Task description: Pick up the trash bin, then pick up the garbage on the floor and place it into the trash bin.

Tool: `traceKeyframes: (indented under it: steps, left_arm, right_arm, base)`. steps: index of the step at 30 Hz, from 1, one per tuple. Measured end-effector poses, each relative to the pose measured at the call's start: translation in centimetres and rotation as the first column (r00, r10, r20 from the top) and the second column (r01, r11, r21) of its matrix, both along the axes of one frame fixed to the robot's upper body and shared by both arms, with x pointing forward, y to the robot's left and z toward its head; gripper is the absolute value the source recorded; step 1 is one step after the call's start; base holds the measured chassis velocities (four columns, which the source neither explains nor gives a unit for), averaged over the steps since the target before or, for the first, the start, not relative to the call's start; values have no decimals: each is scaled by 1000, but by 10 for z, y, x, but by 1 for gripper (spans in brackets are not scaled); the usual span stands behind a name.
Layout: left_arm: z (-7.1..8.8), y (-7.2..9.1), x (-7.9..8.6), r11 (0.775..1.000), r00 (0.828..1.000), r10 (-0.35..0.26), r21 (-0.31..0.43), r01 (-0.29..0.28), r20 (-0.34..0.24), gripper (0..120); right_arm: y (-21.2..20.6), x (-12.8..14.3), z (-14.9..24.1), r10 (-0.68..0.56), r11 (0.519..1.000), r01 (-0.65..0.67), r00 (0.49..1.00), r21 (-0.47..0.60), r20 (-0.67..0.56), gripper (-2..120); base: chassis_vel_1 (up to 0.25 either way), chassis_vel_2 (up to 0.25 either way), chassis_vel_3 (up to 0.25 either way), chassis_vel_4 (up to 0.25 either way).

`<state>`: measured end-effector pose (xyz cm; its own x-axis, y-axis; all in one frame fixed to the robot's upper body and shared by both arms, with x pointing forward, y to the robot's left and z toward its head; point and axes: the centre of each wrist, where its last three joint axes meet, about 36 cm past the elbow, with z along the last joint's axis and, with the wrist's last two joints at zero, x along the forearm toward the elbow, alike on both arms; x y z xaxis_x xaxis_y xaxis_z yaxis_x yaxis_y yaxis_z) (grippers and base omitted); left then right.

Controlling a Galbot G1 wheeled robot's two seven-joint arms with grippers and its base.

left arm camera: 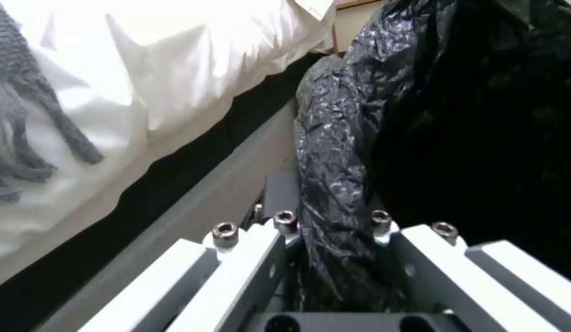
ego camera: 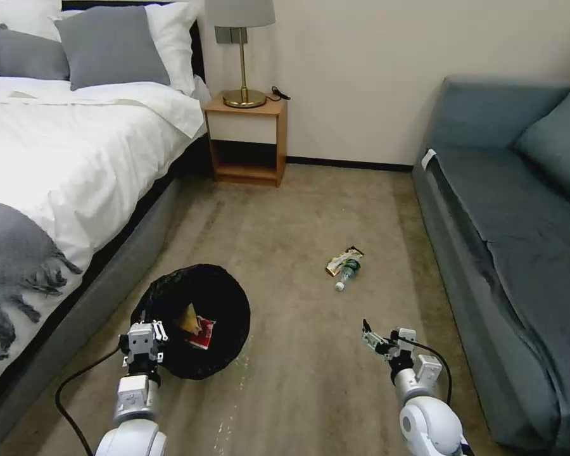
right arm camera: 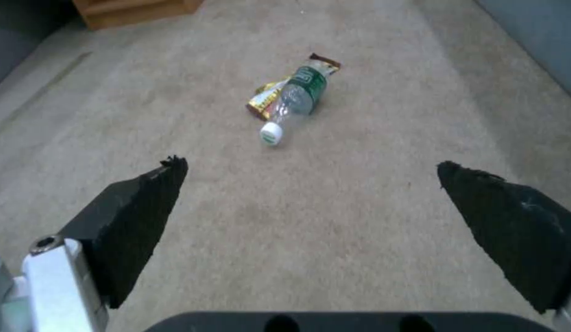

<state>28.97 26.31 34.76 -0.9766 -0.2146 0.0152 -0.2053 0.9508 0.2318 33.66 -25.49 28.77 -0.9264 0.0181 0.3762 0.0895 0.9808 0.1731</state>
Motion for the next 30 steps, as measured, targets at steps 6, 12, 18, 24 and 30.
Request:
traceKeyframes:
  steps: [6, 12, 18, 24, 30]
  left_arm:
    - [-1, -2, 1, 1000, 1000, -1, 0, 1, 1, 4]
    - [-4, -4, 1, 1000, 1000, -1, -1, 1, -5, 4]
    - [-4, -2, 3, 1000, 1000, 6, 0, -6, -2, 4]
    - [-7, 0, 2, 1000, 1000, 7, 1, -7, -6, 4]
    - [-9, -1, 3, 1000, 1000, 5, 0, -5, -7, 4]
  right_arm:
    - [-2, 1, -2, 0, 1000, 0, 1000, -2, -2, 100]
    - [-4, 1, -4, 1, 1000, -1, 1000, -1, -3, 100]
    - [-4, 0, -6, -1, 1000, 1, 1000, -1, -5, 100]
    - [-6, -2, -10, -8, 1000, 8, 1000, -3, -9, 100]
    - [-9, -3, -11, -11, 1000, 11, 1000, -7, -10, 100]
  base:
    - [-48, 52, 56, -52]
    - [-64, 53, 54, -66]
    - [-77, 77, 69, -74]
    - [-73, 86, 64, -83]
    - [-67, 75, 83, -74]
